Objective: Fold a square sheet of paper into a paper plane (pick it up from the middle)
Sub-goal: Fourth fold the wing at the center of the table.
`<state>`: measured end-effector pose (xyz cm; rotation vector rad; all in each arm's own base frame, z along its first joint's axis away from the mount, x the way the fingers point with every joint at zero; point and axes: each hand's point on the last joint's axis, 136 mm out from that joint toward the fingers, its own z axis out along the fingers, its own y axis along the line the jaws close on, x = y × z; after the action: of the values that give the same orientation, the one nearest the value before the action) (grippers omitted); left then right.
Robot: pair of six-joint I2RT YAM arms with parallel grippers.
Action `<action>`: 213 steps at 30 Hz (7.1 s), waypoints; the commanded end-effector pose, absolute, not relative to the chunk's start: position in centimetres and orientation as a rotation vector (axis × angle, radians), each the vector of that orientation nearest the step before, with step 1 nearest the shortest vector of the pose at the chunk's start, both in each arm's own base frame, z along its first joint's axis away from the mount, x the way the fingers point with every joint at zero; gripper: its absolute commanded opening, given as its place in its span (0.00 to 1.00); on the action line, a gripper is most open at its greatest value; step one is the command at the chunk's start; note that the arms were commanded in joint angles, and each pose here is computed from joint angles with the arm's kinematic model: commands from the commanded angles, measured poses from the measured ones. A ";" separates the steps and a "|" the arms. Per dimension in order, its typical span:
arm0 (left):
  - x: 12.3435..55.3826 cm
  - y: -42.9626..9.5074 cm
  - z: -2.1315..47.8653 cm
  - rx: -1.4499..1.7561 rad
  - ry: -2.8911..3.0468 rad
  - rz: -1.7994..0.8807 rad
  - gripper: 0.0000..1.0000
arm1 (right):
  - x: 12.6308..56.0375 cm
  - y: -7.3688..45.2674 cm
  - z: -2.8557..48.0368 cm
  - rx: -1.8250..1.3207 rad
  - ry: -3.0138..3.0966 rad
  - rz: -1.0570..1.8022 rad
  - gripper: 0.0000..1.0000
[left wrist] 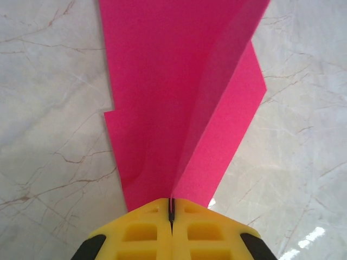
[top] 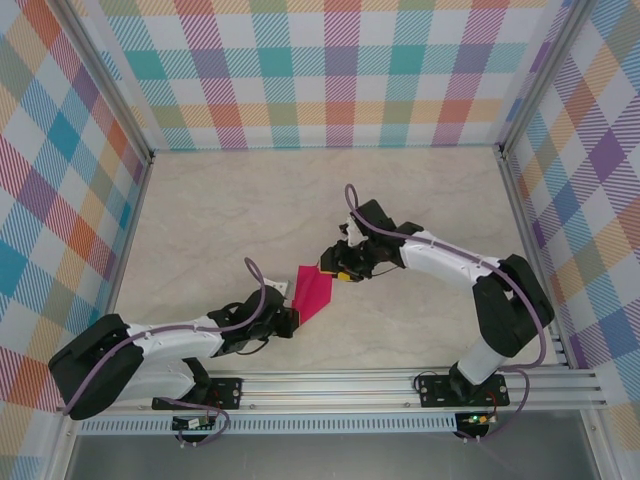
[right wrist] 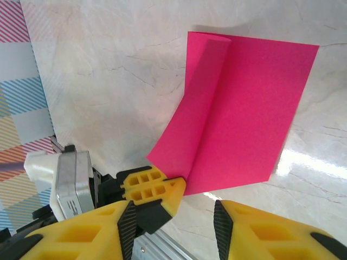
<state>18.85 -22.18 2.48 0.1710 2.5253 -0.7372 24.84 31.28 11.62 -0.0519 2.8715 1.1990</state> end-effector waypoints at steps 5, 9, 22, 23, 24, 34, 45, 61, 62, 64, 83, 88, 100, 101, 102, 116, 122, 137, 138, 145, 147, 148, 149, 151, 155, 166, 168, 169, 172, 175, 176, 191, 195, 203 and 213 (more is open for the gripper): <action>18.7 -22.7 3.4 0.111 2.531 -1.006 0.03 | 23.9 33.1 11.1 -0.149 2.810 1.395 0.29; 18.9 -22.5 3.2 0.056 2.556 -1.058 0.03 | 23.5 34.3 10.5 -0.198 2.824 1.409 0.22; 19.7 -22.4 1.8 -0.032 2.616 -1.152 0.02 | 23.6 36.9 8.7 -0.199 2.866 1.439 0.14; 19.7 -22.4 1.8 -0.033 2.618 -1.158 0.02 | 23.7 37.0 8.5 -0.193 2.869 1.441 0.14; 19.8 -22.4 1.9 -0.034 2.618 -1.163 0.02 | 23.8 37.2 8.4 -0.188 2.871 1.443 0.14; 19.9 -22.8 1.7 -0.024 2.652 -1.211 0.02 | 24.5 38.6 7.0 -0.162 2.915 1.429 0.14; 19.4 -22.6 0.7 -0.022 2.753 -1.226 0.02 | 25.8 36.3 2.5 -0.032 3.029 1.133 0.13; 19.9 -22.9 -0.4 -0.097 2.803 -1.325 0.02 | 25.5 36.7 4.8 -0.099 2.965 1.236 0.15; 19.9 -22.7 -0.5 -0.112 2.804 -1.317 0.02 | 25.5 37.0 5.2 -0.114 2.954 1.274 0.15; 19.9 -22.6 -0.7 -0.128 2.812 -1.310 0.02 | 25.4 37.4 5.4 -0.122 2.956 1.308 0.15; 19.4 -21.8 -0.5 -0.143 2.831 -1.252 0.14 | 25.1 35.6 -0.7 -0.017 3.111 1.103 0.14; 19.0 -21.5 -0.2 -0.122 2.847 -1.234 0.14 | 24.8 35.4 -0.8 -0.020 3.118 1.096 0.14; 17.9 -21.6 1.3 -0.079 2.833 -1.259 0.16 | 24.7 35.2 -0.8 -0.032 3.129 1.082 0.14; 17.9 -21.7 1.4 -0.072 2.832 -1.260 0.16 | 24.7 35.2 -0.8 -0.030 3.131 1.077 0.14; 17.8 -21.7 1.5 -0.064 2.833 -1.259 0.15 | 24.7 35.2 -0.8 -0.031 3.131 1.078 0.14; 16.2 -21.5 -0.8 -0.028 2.992 -1.096 0.02 | 24.5 34.8 -1.4 -0.018 3.156 1.042 0.14; 15.3 -20.5 -1.1 0.006 3.051 -0.947 0.04 | 24.5 34.5 -1.7 -0.010 3.168 1.010 0.14; 17.9 -22.4 7.5 -0.010 2.740 -1.111 0.17 | 23.9 34.1 -2.7 -0.027 3.207 0.978 0.12; 18.3 -22.7 8.2 -0.018 2.707 -1.133 0.17 | 23.9 34.1 -2.7 -0.027 3.207 0.977 0.12; 20.8 -25.2 8.0 -0.099 2.639 -1.273 0.13 | 23.8 34.0 -3.0 -0.020 3.214 0.976 0.11; 21.4 -25.8 7.4 -0.122 2.630 -1.301 0.12 | 23.7 33.9 -2.9 -0.020 3.213 0.970 0.11; 21.5 -25.9 7.1 -0.129 2.634 -1.301 0.12 | 23.7 33.8 -3.0 -0.018 3.217 0.967 0.11; 21.7 -26.0 6.6 -0.133 2.644 -1.293 0.12 | 23.7 33.8 -3.0 -0.018 3.217 0.965 0.11; 21.6 -25.7 5.4 -0.151 2.680 -1.254 0.12 | 23.6 33.8 -3.1 -0.016 3.220 0.966 0.11; 20.9 -25.1 3.1 -0.183 2.732 -1.219 0.11 | 23.7 34.0 -3.1 -0.015 3.218 0.977 0.11; 16.6 -22.8 -0.6 -0.204 2.894 -1.165 0.12 | 23.6 33.7 -3.4 -0.014 3.230 0.954 0.11; 15.8 -22.9 -0.4 -0.170 2.910 -1.195 0.12 | 23.5 33.7 -3.5 -0.011 3.234 0.954 0.11; 15.6 -22.9 -0.3 -0.155 2.911 -1.204 0.13 | 23.6 33.7 -3.5 -0.011 3.232 0.954 0.11; 14.6 -23.0 0.1 -0.106 2.919 -1.232 0.15 | 23.5 33.7 -3.5 -0.010 3.234 0.951 0.11; 14.0 -23.2 0.7 -0.037 2.935 -1.235 0.15 | 23.5 33.7 -3.5 -0.009 3.235 0.949 0.11; 14.0 -23.1 0.9 -0.032 2.939 -1.226 0.15 | 23.5 33.6 -3.6 -0.008 3.238 0.949 0.11; 18.9 -24.4 8.0 -0.035 2.640 -1.235 0.16 | 23.2 33.4 -3.8 0.001 3.243 0.944 0.11; 19.9 -25.4 6.8 -0.053 2.632 -1.271 0.14 | 23.2 33.4 -3.8 -0.003 3.245 0.941 0.11; 18.2 -24.9 2.6 -0.110 2.757 -1.256 0.16 | 23.3 33.5 -3.7 -0.006 3.244 0.943 0.11; 13.6 -22.6 -0.9 -0.097 2.982 -1.169 0.17 | 23.2 33.3 -3.9 0.001 3.249 0.926 0.10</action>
<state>17.67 -24.59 1.82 -0.0818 2.7897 -1.2447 25.21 36.71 1.52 -0.1054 3.0700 1.1935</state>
